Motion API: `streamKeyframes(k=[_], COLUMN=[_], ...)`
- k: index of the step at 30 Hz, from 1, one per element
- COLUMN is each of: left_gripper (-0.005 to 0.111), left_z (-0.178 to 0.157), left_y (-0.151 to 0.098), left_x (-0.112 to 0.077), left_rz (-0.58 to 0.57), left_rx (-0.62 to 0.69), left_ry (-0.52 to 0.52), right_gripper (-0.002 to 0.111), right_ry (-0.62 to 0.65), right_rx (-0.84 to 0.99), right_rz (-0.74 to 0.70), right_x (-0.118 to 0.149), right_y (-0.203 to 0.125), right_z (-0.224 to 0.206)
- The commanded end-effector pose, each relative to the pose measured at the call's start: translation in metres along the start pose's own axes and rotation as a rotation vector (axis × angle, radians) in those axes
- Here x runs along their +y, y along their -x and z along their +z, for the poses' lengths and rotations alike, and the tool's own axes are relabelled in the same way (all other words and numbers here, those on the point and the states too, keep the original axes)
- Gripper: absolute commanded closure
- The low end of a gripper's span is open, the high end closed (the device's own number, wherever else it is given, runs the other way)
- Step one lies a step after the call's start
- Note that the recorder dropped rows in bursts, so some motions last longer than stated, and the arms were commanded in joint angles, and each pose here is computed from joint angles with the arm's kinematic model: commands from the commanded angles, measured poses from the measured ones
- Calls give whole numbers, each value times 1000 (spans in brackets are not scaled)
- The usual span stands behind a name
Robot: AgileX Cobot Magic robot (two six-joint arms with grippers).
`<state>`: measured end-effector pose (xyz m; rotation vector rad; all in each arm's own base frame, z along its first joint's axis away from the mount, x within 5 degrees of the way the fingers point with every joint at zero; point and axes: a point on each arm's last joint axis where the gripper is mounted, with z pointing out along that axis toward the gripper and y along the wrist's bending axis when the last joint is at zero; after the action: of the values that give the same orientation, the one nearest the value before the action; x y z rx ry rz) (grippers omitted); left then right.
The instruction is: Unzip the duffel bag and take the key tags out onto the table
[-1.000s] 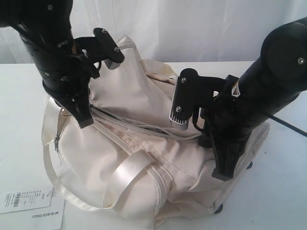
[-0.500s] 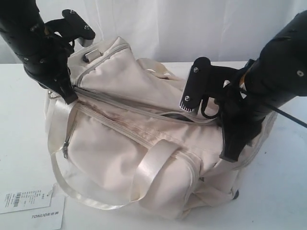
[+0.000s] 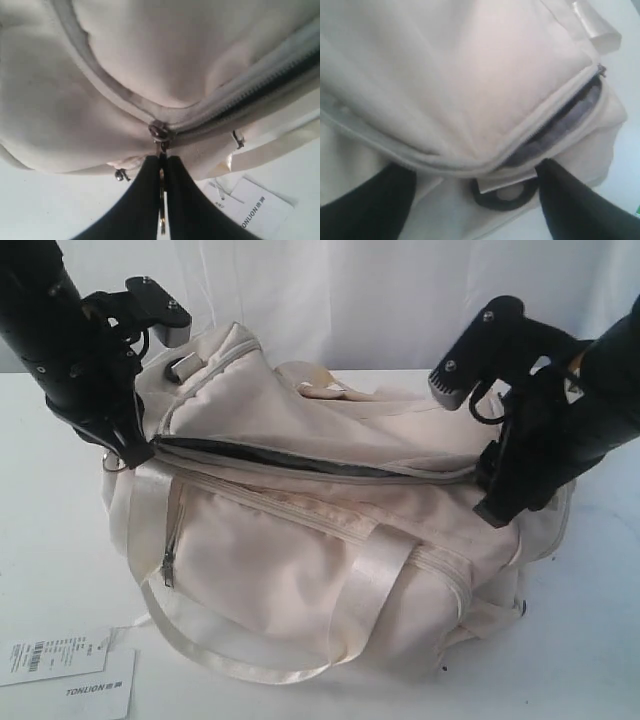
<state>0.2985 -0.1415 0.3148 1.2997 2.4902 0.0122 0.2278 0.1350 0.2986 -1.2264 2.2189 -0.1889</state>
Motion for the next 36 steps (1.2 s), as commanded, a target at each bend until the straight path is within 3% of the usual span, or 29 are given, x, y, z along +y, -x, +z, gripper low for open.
streamKeyframes(k=[1,12,18,23,26,31,36], left_gripper=[107,107,107,107,107,107,107], left_z=[-4,-4,-4,-4,-4,-4,-4], left_y=[-6,-5,-4,-4,-4,-5,-5], left_x=[-2,-5,-6,-6,-6,-7,-7], left_rz=[-4,-7,-11,-13,-13,-6,-6], left_rx=[24,10,7,4,6,8,8], left_ry=[-41,-72,-83,-87,-87,-88,-88], right_gripper=[32,32,32,33,47,109,108], right_ry=[-1,287,346,320,245,127,33], right_rx=[-95,-234,-158,-24,77,258,372], right_rz=[-25,-220,-325,-364,-356,-366,-417], right_x=[5,66,97,106,102,93,81], right_y=[0,17,18,13,9,-3,-11], right_z=[-31,-47,-11,29,45,55,53])
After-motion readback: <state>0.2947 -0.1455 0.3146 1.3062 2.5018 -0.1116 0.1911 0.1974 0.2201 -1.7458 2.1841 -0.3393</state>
